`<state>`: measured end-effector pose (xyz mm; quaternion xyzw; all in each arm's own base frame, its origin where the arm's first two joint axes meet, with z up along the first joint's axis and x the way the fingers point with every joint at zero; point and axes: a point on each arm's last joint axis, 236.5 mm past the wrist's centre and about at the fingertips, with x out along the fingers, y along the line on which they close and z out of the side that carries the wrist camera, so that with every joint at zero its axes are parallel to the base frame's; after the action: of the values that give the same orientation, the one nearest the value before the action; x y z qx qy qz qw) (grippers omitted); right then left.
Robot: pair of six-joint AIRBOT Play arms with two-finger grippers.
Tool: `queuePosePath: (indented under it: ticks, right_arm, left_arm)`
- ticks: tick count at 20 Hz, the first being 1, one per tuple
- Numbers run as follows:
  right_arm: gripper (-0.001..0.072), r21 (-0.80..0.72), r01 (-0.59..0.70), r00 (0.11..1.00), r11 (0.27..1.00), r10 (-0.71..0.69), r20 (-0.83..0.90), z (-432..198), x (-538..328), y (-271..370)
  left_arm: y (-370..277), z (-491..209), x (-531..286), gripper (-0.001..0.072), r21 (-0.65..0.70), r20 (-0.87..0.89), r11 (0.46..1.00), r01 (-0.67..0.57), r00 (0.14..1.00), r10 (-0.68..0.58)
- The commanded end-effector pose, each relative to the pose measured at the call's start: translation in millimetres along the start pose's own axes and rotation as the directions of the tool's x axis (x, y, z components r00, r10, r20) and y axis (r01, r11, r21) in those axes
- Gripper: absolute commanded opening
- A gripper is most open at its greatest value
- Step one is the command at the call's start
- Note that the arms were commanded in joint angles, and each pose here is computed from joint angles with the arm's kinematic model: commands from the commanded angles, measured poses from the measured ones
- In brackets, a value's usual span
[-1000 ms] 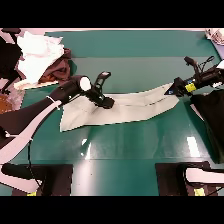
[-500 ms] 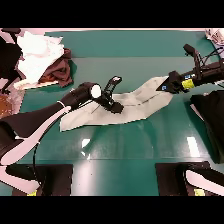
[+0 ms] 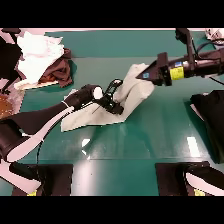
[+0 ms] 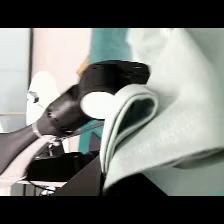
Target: Fold the shirts.
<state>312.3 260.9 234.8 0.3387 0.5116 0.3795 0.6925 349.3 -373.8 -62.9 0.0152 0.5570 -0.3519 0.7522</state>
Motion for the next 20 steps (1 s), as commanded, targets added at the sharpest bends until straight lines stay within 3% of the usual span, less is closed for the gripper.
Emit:
queuePosePath:
  ticks: [1, 5, 9, 12, 15, 20]
  right_arm:
    - [0.0015, -0.022, -0.049, 0.996, 0.999, 0.047, -0.069, -7.2, 19.9, 33.7]
    - [0.0015, -0.044, 0.089, 0.974, 0.995, -0.096, -0.205, -22.2, 40.5, -2.3]
    - [0.0015, -0.061, 0.185, 0.963, 0.981, -0.193, -0.189, -16.6, 34.3, -28.7]
    - [0.0015, -0.062, 0.188, 0.967, 0.980, -0.196, -0.162, -10.6, 33.6, -28.8]
    - [0.0015, -0.040, 0.163, 0.981, 0.986, -0.166, -0.102, 2.0, 56.0, -19.8]
    - [0.0016, -0.036, 0.098, 0.991, 0.995, -0.101, -0.083, -8.4, 159.1, -4.9]
  left_arm:
    - [-0.9, -3.1, -0.1, 0.0039, 0.006, -0.016, 1.000, 0.003, 1.000, -0.003]
    - [-9.1, -0.9, -21.9, 0.0040, 0.022, -0.059, 0.999, 0.023, 0.998, -0.022]
    - [-2.7, 18.7, -95.0, 0.0040, 0.005, -0.038, 1.000, 0.013, 0.999, -0.012]
    - [45.3, 15.4, -177.5, 0.0039, 0.003, -0.009, 0.987, -0.159, 0.987, 0.159]
    - [107.3, 3.6, -263.4, 0.0039, -0.122, 0.045, 0.917, -0.381, 0.920, 0.388]
    - [127.6, -10.8, -346.8, 0.0039, -0.255, 0.155, 0.865, -0.431, 0.865, 0.477]
